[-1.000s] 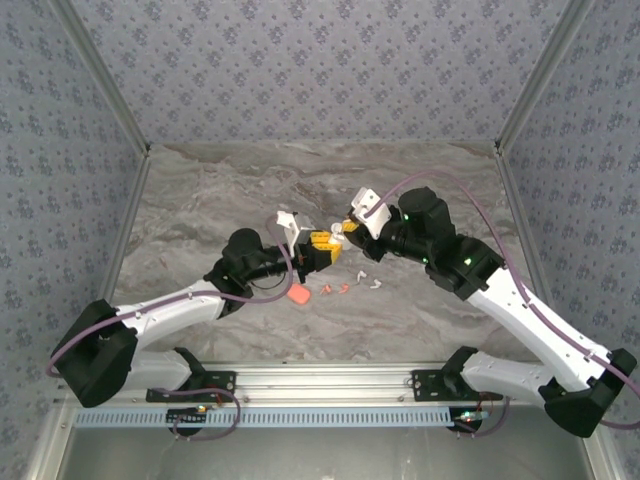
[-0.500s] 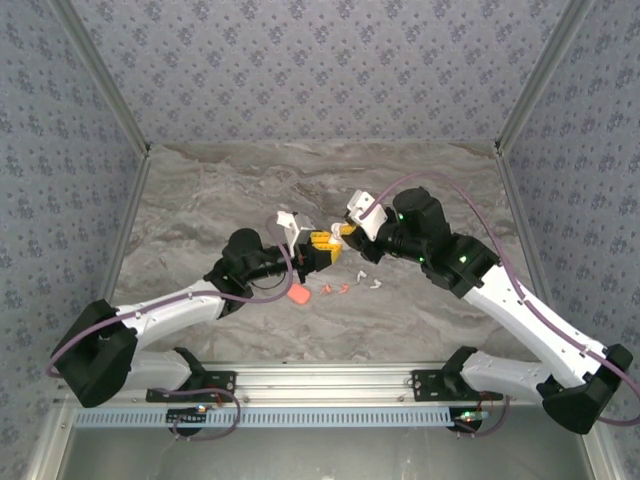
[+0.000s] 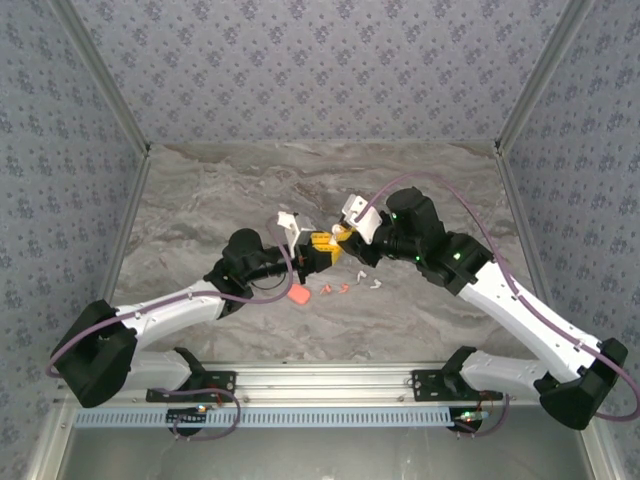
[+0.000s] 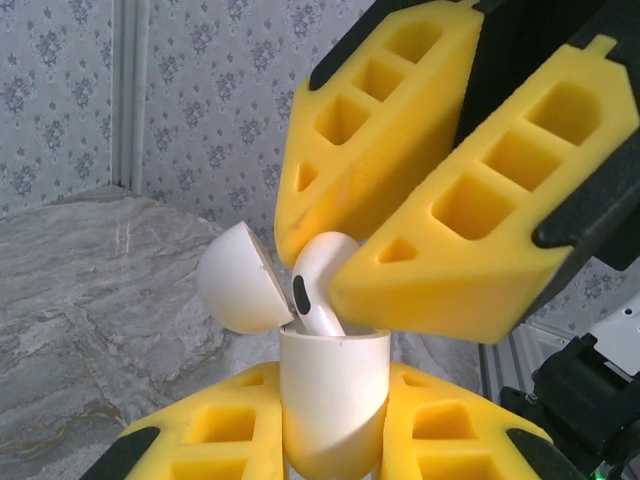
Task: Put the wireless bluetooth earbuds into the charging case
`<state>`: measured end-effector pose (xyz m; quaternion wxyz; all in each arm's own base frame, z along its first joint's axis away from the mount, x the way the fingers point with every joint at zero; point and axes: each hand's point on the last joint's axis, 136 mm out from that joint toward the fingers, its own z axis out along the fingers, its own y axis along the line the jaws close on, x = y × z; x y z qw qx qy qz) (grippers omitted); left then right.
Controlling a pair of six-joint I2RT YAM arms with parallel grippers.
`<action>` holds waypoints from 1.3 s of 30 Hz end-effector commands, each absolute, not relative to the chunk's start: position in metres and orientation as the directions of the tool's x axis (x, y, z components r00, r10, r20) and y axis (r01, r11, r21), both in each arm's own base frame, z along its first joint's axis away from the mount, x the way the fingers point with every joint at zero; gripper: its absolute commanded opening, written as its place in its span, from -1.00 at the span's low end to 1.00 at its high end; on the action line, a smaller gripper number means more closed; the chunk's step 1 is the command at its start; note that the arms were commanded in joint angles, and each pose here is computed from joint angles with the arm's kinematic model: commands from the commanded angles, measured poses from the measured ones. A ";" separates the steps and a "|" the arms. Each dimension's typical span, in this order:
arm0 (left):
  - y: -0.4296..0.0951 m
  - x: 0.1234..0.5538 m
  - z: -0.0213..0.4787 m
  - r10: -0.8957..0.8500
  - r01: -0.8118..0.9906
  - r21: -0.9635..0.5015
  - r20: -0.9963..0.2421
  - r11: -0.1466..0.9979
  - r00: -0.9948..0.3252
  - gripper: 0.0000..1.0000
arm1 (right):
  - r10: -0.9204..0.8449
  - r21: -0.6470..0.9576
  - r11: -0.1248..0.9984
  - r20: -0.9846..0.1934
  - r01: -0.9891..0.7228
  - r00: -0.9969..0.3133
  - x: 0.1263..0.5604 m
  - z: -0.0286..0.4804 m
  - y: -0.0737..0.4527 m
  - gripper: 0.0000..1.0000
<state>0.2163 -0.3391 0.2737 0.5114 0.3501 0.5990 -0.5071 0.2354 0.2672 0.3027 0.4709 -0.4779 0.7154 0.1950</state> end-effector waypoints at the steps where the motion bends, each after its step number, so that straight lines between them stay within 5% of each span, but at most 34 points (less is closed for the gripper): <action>1: -0.339 0.211 0.301 -0.149 0.956 -0.201 -0.974 0.212 -0.172 -1.00 | -0.480 -0.123 0.406 -0.872 -0.906 -0.097 0.222 0.314 0.273 -0.49; 12: -0.336 0.210 0.306 -0.186 0.955 -0.206 -0.968 0.214 -0.167 -1.00 | -0.282 -0.012 0.451 -0.950 -0.892 -0.130 0.220 0.375 0.252 0.00; 17: -0.335 0.209 0.312 -0.215 0.956 -0.209 -0.963 0.206 -0.164 -1.00 | -0.149 0.205 0.522 -0.934 -0.828 -0.326 0.241 0.372 0.224 0.40; 24: -0.336 0.209 0.320 -0.234 0.960 -0.205 -0.959 0.192 -0.159 -1.00 | 0.010 0.527 0.408 -0.819 -0.745 -0.574 0.249 0.347 0.218 1.00; 39: -0.342 0.212 0.319 -0.234 0.959 -0.223 -0.956 0.173 -0.180 -1.00 | -0.070 0.605 0.256 -0.766 -0.754 -0.639 0.236 0.338 0.253 1.00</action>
